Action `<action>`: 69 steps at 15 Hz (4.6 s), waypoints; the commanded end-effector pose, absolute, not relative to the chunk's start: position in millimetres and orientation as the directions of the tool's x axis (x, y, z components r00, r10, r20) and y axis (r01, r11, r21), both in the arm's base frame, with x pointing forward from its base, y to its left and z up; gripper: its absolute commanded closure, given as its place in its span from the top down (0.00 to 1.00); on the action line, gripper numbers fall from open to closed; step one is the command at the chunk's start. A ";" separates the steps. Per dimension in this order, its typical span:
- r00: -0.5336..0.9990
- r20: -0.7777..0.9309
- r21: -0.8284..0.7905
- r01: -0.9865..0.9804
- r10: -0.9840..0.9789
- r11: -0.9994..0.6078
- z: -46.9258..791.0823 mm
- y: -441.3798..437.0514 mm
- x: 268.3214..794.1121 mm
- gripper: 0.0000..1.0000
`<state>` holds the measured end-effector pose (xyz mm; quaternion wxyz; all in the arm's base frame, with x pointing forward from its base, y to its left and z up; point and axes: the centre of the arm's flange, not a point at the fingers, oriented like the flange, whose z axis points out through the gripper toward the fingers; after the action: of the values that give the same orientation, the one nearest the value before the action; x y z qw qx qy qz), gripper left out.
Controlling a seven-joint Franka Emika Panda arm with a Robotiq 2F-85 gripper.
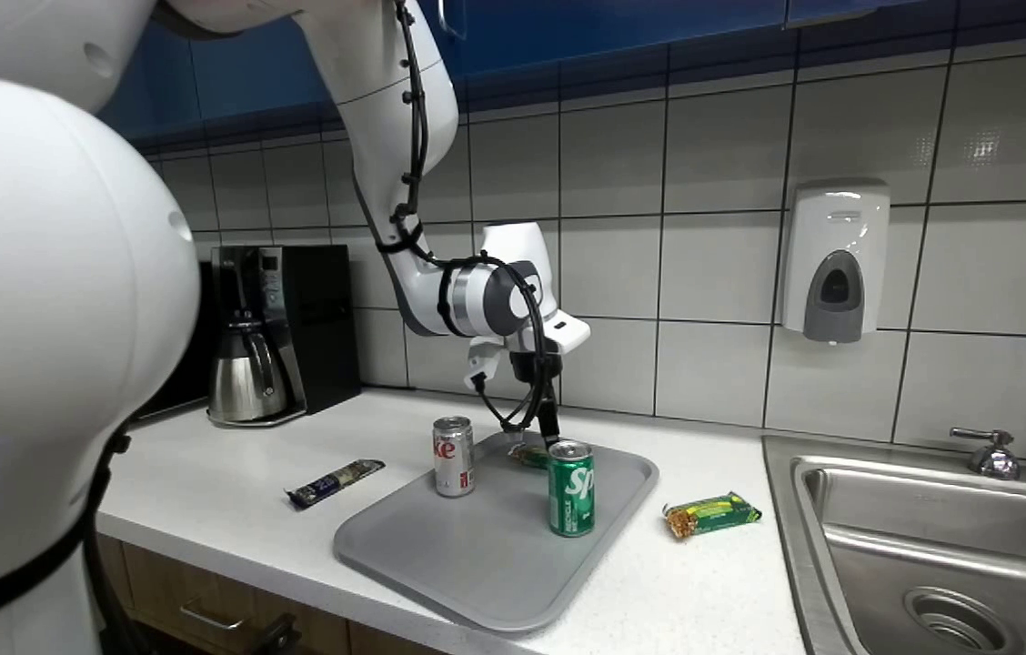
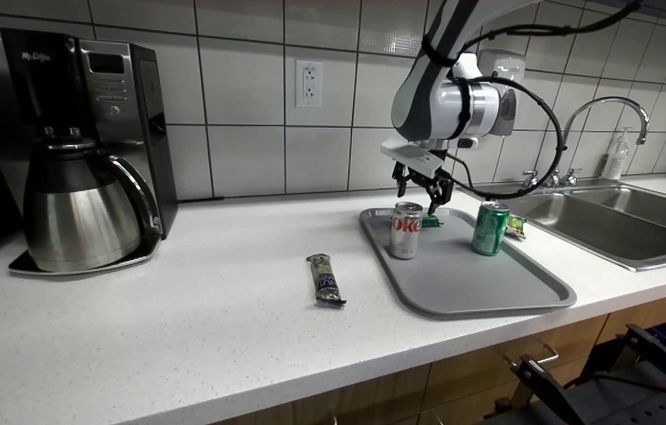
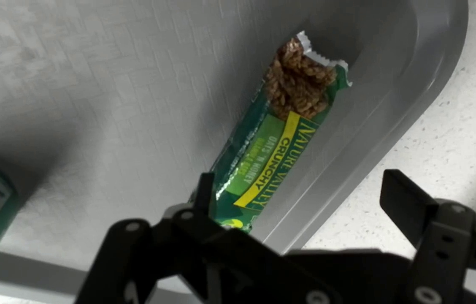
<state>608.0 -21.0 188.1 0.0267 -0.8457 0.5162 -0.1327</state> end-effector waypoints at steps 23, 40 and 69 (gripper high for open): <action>0.394 0.148 -0.144 -0.899 -0.907 -0.414 168.2 -13.8 616.4 1.00; 0.395 0.137 -0.143 -0.900 -0.909 -0.412 158.6 -15.4 624.8 1.00; 0.385 0.128 -0.148 -0.904 -0.914 -0.402 158.3 -19.7 627.0 0.17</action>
<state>619.7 -19.3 155.1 0.0207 -0.8359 0.5386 -0.1038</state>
